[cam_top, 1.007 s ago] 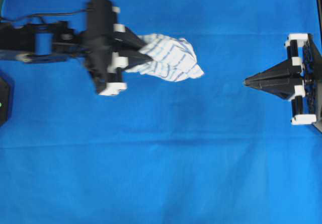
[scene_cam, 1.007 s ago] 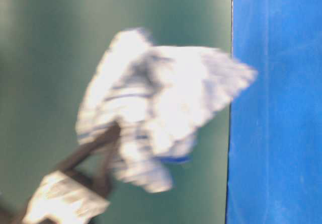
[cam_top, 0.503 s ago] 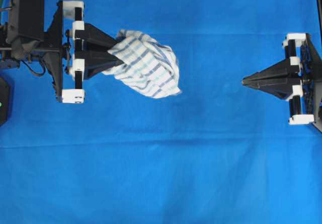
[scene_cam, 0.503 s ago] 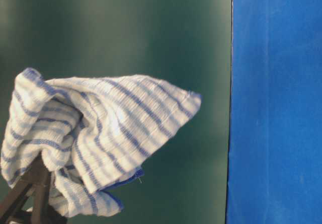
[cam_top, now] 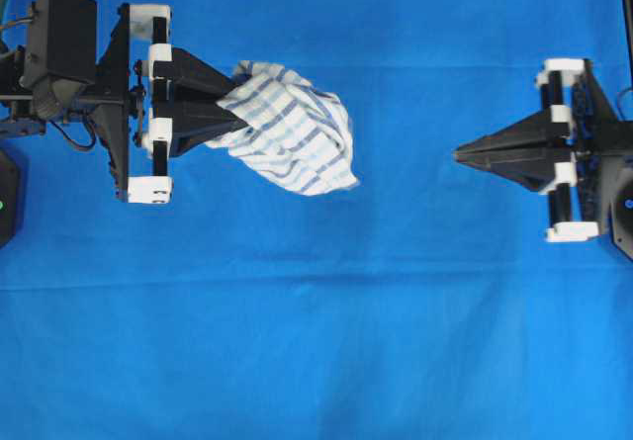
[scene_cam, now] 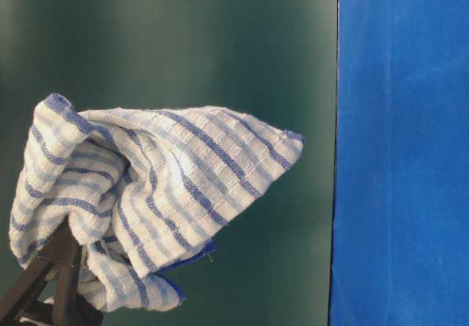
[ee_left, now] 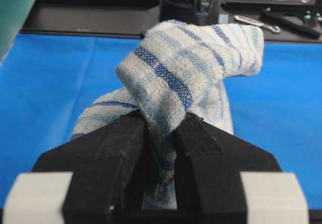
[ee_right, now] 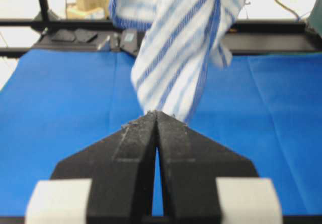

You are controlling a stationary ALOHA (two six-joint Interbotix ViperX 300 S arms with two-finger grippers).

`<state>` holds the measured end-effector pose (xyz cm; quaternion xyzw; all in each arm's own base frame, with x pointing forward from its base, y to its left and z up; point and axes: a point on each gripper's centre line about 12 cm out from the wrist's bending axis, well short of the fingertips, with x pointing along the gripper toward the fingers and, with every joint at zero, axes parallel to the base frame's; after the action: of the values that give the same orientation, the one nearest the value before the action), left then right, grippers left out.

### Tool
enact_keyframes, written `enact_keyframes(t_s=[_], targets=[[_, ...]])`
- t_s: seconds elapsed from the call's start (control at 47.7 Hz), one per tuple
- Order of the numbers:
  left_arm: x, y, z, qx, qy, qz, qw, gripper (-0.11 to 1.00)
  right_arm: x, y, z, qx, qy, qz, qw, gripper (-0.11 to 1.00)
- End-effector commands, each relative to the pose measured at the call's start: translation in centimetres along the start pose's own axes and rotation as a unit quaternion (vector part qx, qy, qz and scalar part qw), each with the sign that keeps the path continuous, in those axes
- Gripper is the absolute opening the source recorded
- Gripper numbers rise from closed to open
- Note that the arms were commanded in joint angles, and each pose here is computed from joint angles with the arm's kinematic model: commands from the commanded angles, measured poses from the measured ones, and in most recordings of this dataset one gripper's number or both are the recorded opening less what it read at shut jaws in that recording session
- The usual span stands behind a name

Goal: Hand over the towel.
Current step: 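Move the right gripper toward the held towel and close on it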

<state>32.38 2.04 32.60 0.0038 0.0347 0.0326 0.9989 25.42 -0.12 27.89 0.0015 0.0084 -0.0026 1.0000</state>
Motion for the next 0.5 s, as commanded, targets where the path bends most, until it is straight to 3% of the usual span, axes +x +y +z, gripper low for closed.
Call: enact_keyframes(t_s=[0.0, 0.063, 0.21, 0.273, 0.482], targets=[[0.0, -0.1, 1.4, -0.001, -0.021, -0.001, 0.9998, 0.08, 1.6, 0.0, 1.7, 0.0, -0.021, 0.0, 0.9998, 0.01], [0.1, -0.1, 1.3, -0.001, -0.02, -0.001, 0.9998, 0.08, 2.9, -0.1, 1.9, 0.002, -0.021, -0.001, 0.9998, 0.14], [0.0, -0.1, 1.4, -0.002, -0.021, -0.001, 0.9998, 0.08, 6.9, -0.1, 1.8, 0.006, -0.021, -0.002, 0.9998, 0.57], [0.1, -0.1, 1.2, -0.002, -0.019, -0.001, 0.9998, 0.08, 8.5, -0.3, 1.7, 0.012, -0.02, -0.007, 0.9997, 0.69], [0.0, -0.1, 1.0, -0.006, -0.016, -0.001, 0.9999, 0.08, 13.5, -0.7, 1.6, 0.02, -0.01, -0.016, 0.9996, 0.74]])
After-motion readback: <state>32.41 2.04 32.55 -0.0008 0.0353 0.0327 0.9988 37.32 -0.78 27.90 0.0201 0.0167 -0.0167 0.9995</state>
